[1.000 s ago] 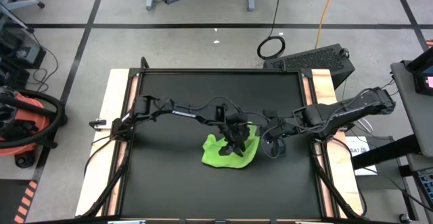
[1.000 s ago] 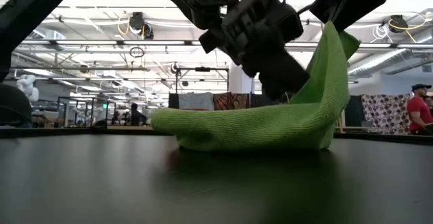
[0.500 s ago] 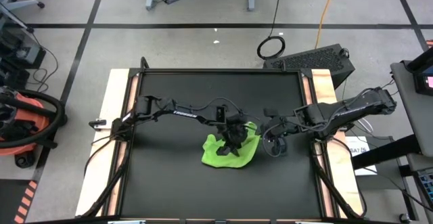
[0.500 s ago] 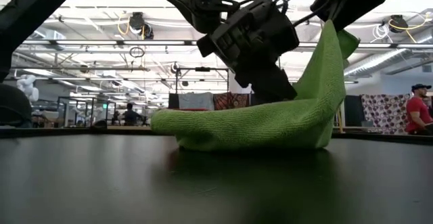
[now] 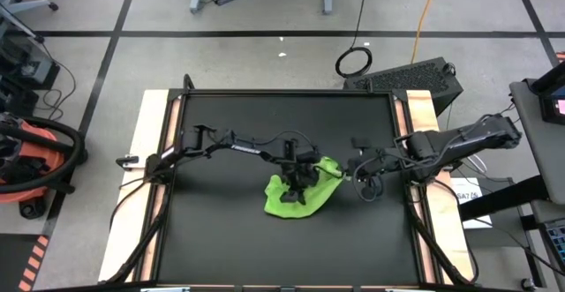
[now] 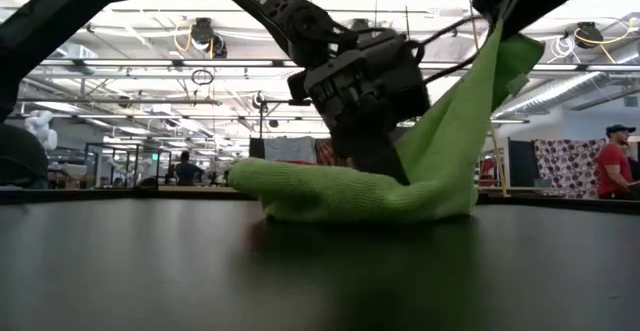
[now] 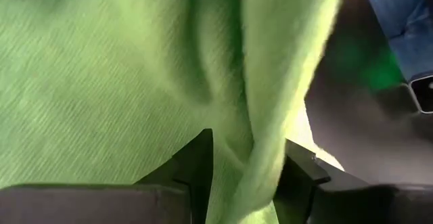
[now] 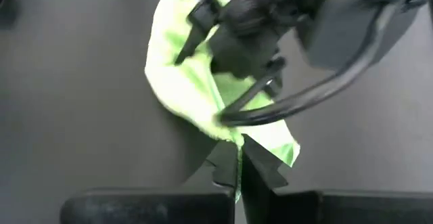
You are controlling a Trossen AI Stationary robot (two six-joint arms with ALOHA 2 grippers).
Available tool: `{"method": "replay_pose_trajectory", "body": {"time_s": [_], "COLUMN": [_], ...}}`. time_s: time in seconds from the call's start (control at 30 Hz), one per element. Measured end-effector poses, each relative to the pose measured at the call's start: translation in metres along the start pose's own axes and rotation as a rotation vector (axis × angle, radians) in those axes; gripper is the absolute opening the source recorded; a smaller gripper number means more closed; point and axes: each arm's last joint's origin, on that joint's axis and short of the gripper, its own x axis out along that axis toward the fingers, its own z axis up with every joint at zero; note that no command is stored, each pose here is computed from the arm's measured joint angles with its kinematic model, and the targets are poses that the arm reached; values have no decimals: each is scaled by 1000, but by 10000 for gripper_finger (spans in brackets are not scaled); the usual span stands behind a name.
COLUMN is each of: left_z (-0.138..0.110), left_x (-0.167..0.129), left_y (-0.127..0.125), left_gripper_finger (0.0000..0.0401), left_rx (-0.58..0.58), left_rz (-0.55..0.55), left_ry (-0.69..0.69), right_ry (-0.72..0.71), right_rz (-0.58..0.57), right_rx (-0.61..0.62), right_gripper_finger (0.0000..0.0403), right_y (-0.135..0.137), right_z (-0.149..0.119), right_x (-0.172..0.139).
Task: Roll towel
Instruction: Roll the green microfiber towel
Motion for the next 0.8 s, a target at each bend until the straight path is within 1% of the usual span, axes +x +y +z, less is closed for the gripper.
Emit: {"method": "replay_pose_trajectory", "body": {"time_s": [0.1, 0.17, 0.3, 0.53, 0.73, 0.8], "left_z": [-6, -10, -18, -31, -40, -42], "left_x": [-12, -21, -30, -34, -41, -45], "left_y": [7, 7, 3, -4, -6, -3], "left_gripper_finger": [127, 127, 127, 127, 127, 127], "left_rx": [-59, -96, -105, -124, -156, -172], "left_rz": [-40, -75, -118, -188, -216, -214], "left_ry": [11, 37, 97, 191, 249, 250], "right_ry": [11, 29, 52, 85, 134, 152], "right_rz": [0, 0, -2, -3, -3, 25], "right_rx": [-3, -7, -13, -20, -26, -30], "right_gripper_finger": [0, 0, 0, 0, 0, 0], "right_y": [-1, -1, -2, -3, -4, -3], "right_z": [-4, -7, -11, -17, -23, -24], "right_x": [-5, -7, -11, -15, -18, -18]}}
